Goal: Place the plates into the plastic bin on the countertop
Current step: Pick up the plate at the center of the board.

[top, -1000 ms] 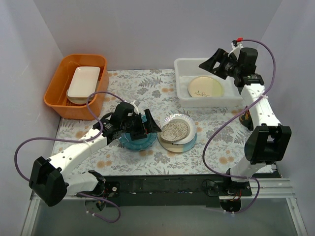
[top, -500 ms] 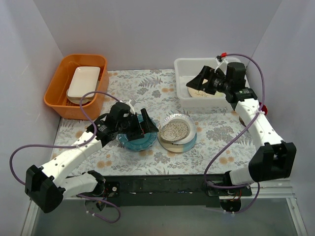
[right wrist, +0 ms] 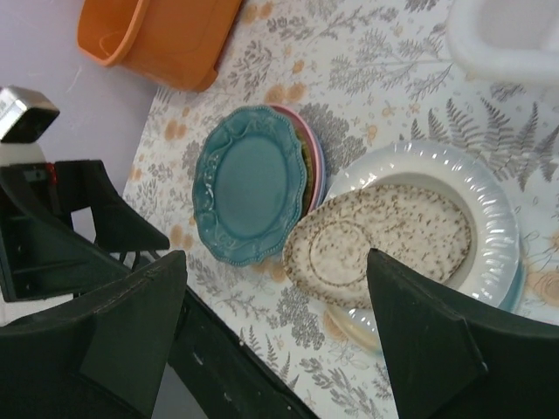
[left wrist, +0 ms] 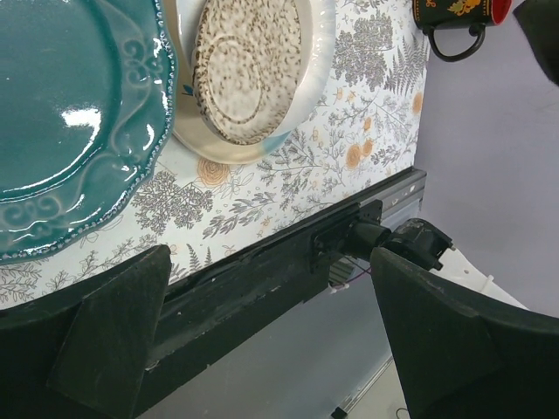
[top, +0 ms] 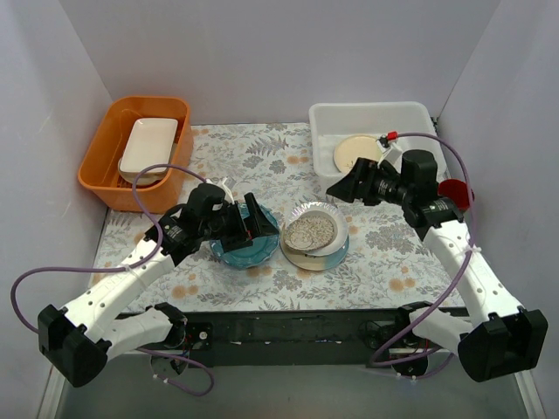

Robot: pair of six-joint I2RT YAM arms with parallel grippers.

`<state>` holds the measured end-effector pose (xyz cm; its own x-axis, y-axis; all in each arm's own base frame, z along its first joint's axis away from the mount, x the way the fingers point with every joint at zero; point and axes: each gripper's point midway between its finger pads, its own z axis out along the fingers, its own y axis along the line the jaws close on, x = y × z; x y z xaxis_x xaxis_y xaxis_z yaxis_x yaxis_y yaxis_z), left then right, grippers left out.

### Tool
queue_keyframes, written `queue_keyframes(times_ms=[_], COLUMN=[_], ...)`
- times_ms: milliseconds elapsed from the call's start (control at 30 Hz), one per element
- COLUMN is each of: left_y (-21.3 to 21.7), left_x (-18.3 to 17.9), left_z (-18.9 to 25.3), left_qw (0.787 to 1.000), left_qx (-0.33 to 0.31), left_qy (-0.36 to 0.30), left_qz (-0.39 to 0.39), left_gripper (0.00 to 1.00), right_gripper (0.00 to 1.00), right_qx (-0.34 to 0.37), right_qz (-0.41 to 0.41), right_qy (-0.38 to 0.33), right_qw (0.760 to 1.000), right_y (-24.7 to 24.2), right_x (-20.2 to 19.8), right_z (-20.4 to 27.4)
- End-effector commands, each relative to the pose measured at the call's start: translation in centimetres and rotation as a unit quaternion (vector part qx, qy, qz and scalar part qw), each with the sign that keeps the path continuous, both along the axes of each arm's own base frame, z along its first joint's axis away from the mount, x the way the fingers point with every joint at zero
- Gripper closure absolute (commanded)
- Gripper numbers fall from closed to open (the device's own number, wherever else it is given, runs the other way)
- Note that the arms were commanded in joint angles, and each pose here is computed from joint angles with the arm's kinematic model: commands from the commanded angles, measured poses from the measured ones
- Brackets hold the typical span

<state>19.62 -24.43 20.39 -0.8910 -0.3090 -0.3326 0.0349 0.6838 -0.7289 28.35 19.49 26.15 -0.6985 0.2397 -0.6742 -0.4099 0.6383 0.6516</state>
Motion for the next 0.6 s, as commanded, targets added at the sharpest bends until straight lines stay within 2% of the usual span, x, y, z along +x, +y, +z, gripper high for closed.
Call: queue_keyframes(times_ms=[0, 167, 300, 567], left_y=[0.0, 0.2, 0.5, 1.9], left_x=[0.0, -0.3, 0.0, 1.0], left_z=[1.0, 0.4, -0.7, -3.3], left_qw=[1.000, 1.000, 1.000, 0.997], left_qx=[0.004, -0.007, 0.005, 0.069], left_qy=[-0.007, -0.008, -0.004, 0.019], left_qz=[-0.004, 0.001, 0.015, 0.034], left_gripper=[0.02, 0.02, 0.02, 0.02], right_gripper=[0.10, 0.11, 0.11, 0.12], right_qx=[0.001, 0.020, 0.018, -0.001], right_qz=[0.027, 0.035, 0.073, 0.093], right_qy=[0.030, 0.051, 0.065, 0.082], right_qw=[0.999, 0.998, 0.995, 0.992], right_y=[0.9, 2.0, 4.8, 7.8], right_x=[-3.1, -5.9, -7.9, -7.5], right_z=[-2.9, -4.9, -5.7, -7.5])
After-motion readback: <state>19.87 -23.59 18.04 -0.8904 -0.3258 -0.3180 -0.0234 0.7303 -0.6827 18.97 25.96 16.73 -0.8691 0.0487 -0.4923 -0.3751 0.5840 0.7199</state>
